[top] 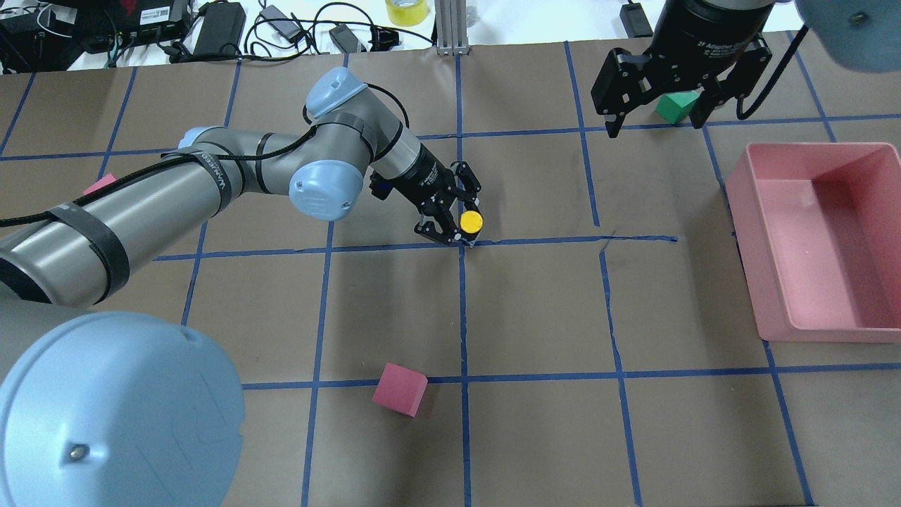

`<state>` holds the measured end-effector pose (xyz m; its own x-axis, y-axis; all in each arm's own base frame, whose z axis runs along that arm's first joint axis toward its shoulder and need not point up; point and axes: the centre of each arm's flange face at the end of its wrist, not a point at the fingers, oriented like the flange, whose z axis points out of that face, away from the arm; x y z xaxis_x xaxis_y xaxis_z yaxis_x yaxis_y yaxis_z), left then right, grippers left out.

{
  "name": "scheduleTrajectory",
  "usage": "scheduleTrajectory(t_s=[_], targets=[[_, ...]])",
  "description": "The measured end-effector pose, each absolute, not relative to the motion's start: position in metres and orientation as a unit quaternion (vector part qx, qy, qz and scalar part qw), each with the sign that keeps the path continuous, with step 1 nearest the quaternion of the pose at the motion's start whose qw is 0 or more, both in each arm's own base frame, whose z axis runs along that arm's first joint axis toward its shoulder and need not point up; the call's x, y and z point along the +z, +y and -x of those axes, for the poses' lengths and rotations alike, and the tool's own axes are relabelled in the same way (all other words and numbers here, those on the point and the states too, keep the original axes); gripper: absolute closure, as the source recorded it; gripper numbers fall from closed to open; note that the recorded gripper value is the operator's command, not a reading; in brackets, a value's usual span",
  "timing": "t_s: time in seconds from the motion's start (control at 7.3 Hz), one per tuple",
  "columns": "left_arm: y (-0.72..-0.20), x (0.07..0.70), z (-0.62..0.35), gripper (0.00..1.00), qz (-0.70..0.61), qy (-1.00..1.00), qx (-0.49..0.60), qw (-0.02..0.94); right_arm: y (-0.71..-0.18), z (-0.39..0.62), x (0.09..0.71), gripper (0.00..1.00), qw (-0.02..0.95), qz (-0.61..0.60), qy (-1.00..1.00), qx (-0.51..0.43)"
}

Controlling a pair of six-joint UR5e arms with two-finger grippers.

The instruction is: Align button upright

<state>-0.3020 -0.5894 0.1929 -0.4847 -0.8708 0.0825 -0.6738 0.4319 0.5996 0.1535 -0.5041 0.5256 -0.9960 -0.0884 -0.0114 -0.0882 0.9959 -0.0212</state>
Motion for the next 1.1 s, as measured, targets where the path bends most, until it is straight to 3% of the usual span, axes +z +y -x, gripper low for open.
scheduleTrajectory(t_s=[0.14,0.41,0.68,1.1], targets=[[-0.589,0.19,0.301,0.31,-0.47,-0.823,-0.255,0.191,-0.504,-0.153,0.526,0.0,0.006,0.044,0.999,-0.01],[-0.59,0.19,0.299,0.3,-0.471,-0.824,-0.253,0.188,-0.504,-0.153,0.525,0.0,0.006,0.044,0.999,-0.01],[-0.594,0.204,0.291,0.21,-0.47,-0.833,-0.229,0.182,-0.504,-0.153,0.525,0.0,0.006,0.044,0.999,-0.01],[-0.591,0.308,0.279,0.11,-0.437,-0.873,-0.127,0.178,-0.504,-0.153,0.524,0.0,0.006,0.044,0.999,-0.009]])
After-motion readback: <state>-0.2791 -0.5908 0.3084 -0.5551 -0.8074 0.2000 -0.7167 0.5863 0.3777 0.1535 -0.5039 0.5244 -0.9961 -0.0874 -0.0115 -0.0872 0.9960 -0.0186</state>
